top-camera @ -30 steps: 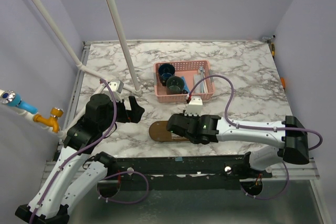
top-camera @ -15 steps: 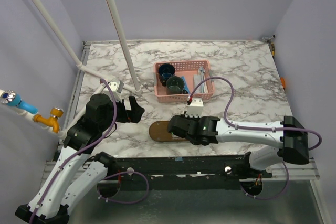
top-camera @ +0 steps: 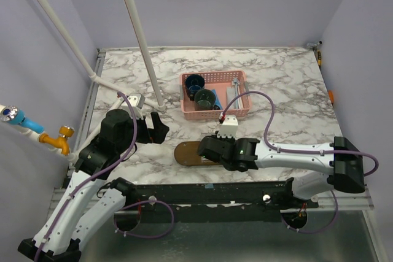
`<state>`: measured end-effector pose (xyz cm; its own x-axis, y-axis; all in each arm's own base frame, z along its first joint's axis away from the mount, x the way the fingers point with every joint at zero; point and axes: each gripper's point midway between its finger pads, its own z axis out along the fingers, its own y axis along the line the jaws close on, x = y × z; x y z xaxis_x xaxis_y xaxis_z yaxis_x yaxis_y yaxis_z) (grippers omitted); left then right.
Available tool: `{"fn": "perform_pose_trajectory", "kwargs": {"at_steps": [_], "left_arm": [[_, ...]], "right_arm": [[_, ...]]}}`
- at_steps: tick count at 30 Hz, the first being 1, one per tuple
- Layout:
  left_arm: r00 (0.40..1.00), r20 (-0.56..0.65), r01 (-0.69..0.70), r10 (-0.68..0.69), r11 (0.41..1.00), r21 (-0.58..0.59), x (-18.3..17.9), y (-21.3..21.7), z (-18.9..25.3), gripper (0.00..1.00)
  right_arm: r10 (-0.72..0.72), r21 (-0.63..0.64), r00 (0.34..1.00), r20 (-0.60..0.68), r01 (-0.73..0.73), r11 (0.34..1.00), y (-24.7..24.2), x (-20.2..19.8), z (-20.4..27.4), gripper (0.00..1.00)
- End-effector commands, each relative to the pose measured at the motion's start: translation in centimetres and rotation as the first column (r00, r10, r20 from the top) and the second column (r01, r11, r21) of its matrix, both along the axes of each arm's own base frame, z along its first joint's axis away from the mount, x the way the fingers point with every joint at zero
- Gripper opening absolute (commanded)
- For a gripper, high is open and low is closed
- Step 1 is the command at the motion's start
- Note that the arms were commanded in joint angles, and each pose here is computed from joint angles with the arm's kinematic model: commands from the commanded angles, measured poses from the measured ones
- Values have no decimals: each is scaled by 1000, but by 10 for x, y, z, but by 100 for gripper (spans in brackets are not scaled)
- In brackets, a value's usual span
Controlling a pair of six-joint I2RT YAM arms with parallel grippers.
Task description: Prepare toiletry sets of a toothbrush and toothpaste on the tray
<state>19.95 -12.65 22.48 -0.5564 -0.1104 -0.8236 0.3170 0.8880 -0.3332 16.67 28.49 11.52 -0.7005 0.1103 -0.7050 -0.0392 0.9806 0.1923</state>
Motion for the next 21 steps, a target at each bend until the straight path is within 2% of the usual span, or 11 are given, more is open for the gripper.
{"fn": "perform_pose_trajectory", "kwargs": {"at_steps": [1, 15, 21], "left_arm": [[1000, -4, -13, 14, 1000, 21, 2, 3, -4, 99], [1000, -9, -15, 15, 1000, 24, 2, 3, -5, 99], [1000, -7, -12, 13, 1000, 22, 2, 2, -5, 99]], "right_arm": [[22, 19, 1000, 11, -22, 1000, 1, -2, 1, 0], [27, 29, 1000, 3, -27, 999, -1, -5, 0, 1], [27, 28, 1000, 10, -27, 999, -1, -4, 4, 17]]}}
